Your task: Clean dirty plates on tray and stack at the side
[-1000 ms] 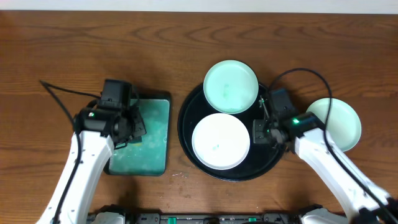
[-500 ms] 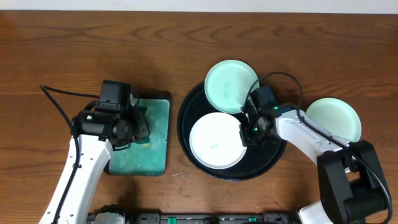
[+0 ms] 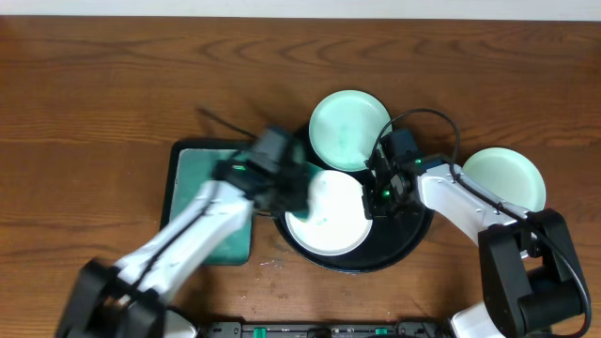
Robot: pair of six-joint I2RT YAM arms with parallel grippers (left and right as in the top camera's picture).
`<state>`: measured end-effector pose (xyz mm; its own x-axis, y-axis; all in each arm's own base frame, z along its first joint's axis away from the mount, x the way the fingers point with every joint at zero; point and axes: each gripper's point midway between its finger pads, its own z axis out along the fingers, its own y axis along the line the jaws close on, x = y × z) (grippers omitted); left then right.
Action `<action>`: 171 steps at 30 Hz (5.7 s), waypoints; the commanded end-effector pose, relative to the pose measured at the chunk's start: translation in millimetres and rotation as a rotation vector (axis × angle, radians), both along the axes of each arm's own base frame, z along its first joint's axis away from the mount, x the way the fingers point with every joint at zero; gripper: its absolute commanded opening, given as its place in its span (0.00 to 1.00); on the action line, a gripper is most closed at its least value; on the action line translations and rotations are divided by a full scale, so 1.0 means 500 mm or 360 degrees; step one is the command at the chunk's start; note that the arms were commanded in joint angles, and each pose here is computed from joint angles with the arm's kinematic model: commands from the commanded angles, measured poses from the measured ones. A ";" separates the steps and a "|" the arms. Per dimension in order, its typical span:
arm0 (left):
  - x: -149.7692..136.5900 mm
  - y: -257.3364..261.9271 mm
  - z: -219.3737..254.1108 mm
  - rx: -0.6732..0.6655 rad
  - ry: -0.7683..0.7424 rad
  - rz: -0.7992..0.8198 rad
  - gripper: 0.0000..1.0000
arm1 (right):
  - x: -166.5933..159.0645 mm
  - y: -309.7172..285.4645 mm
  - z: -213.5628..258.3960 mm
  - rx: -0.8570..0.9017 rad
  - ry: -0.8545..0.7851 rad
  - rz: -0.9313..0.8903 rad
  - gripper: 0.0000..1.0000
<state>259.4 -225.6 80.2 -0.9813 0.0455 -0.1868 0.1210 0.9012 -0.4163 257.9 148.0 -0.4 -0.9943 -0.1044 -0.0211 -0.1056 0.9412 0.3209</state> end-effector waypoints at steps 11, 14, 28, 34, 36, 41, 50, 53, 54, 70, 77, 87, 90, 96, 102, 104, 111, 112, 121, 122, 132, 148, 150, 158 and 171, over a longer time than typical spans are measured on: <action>-0.064 -0.062 -0.203 0.0268 0.0387 0.0200 0.07 | -0.034 0.000 -0.029 -0.0027 0.0119 0.0025 0.01; -0.038 0.021 -0.203 0.0528 0.0334 0.0371 0.07 | -0.034 0.000 -0.029 -0.0027 0.0119 0.0025 0.01; 0.027 0.033 -0.166 0.0459 0.0294 0.0303 0.07 | -0.032 -0.003 -0.030 -0.0044 0.0112 0.0024 0.01; 0.005 -0.153 -0.135 -0.0207 0.0349 -0.0141 0.07 | -0.032 -0.003 -0.030 -0.0044 0.0112 0.0024 0.01; -0.010 -0.174 -0.141 -0.0248 0.0380 -0.0190 0.07 | -0.032 -0.003 -0.030 -0.0043 0.0112 0.0024 0.01; -0.066 -0.211 -0.143 -0.0317 0.0496 -0.0311 0.07 | -0.032 -0.003 -0.030 -0.0044 0.0111 0.0024 0.01; -0.124 -0.216 -0.149 -0.0248 0.0595 -0.0383 0.07 | -0.032 -0.003 -0.030 -0.0044 0.0111 0.0023 0.01; -0.100 -0.160 -0.182 0.0002 0.0566 -0.0191 0.07 | -0.031 -0.006 -0.031 -0.0055 0.0108 0.0023 0.01; -0.089 -0.136 -0.192 0.0090 0.0551 -0.0116 0.07 | -0.031 -0.007 -0.031 -0.0060 0.0106 0.0023 0.01; 0.088 0.151 -0.141 0.1076 0.0100 0.0316 0.07 | -0.029 -0.010 -0.033 -0.0077 0.0097 0.0028 0.01; 0.049 0.030 -0.168 0.0587 0.0339 0.0152 0.07 | -0.030 -0.011 -0.033 -0.0077 0.0098 0.0028 0.01; -0.057 -0.200 -0.154 -0.0099 0.0509 -0.0397 0.07 | -0.033 -0.012 -0.033 -0.0081 0.0109 0.0028 0.01; -0.078 -0.206 -0.155 -0.0077 0.0532 -0.0431 0.07 | -0.033 -0.012 -0.033 -0.0081 0.0110 0.0028 0.01; -0.075 -0.136 -0.177 0.0179 0.0594 -0.0248 0.07 | -0.034 -0.012 -0.033 -0.0084 0.0115 0.0028 0.01; -0.023 0.048 -0.195 0.0842 0.0448 0.0110 0.07 | -0.033 -0.014 -0.033 -0.0090 0.0110 0.0027 0.01; -0.010 0.085 -0.183 0.0951 0.0398 0.0155 0.08 | -0.032 -0.018 -0.034 -0.0112 0.0103 0.0026 0.01; 0.039 0.126 -0.071 0.0857 0.0200 0.0312 0.07 | -0.032 -0.019 -0.035 -0.0116 0.0102 0.0025 0.01; 0.045 0.129 -0.046 0.0816 0.0157 0.0337 0.07 | -0.032 -0.019 -0.035 -0.0117 0.0103 0.0025 0.01; 0.073 0.267 0.121 0.0817 -0.0156 0.0570 0.07 | -0.034 -0.023 -0.035 -0.0131 0.0109 0.0023 0.01; 0.071 0.295 0.119 0.0879 -0.0144 0.0608 0.07 | -0.033 -0.022 -0.035 -0.0131 0.0108 0.0018 0.01; 0.011 0.419 -0.050 0.0840 0.0236 0.0799 0.08 | -0.018 -0.053 -0.042 -0.0281 0.0079 -0.0142 0.01; -0.027 0.430 0.144 0.0520 -0.0150 0.0916 0.74 | 0.081 0.021 0.190 -0.0117 -0.0405 0.0022 0.01; -0.044 0.431 0.182 0.0476 -0.0260 0.0936 0.76 | 0.103 0.053 0.266 -0.0057 -0.0593 0.0056 0.01; -0.102 0.425 0.276 0.0299 -0.0571 0.0963 0.77 | 0.154 0.239 0.389 0.0082 -0.1154 0.0261 0.01; -0.123 0.427 0.303 0.0257 -0.0677 0.0978 0.86 | 0.157 0.423 0.374 -0.0162 -0.1704 0.0547 0.01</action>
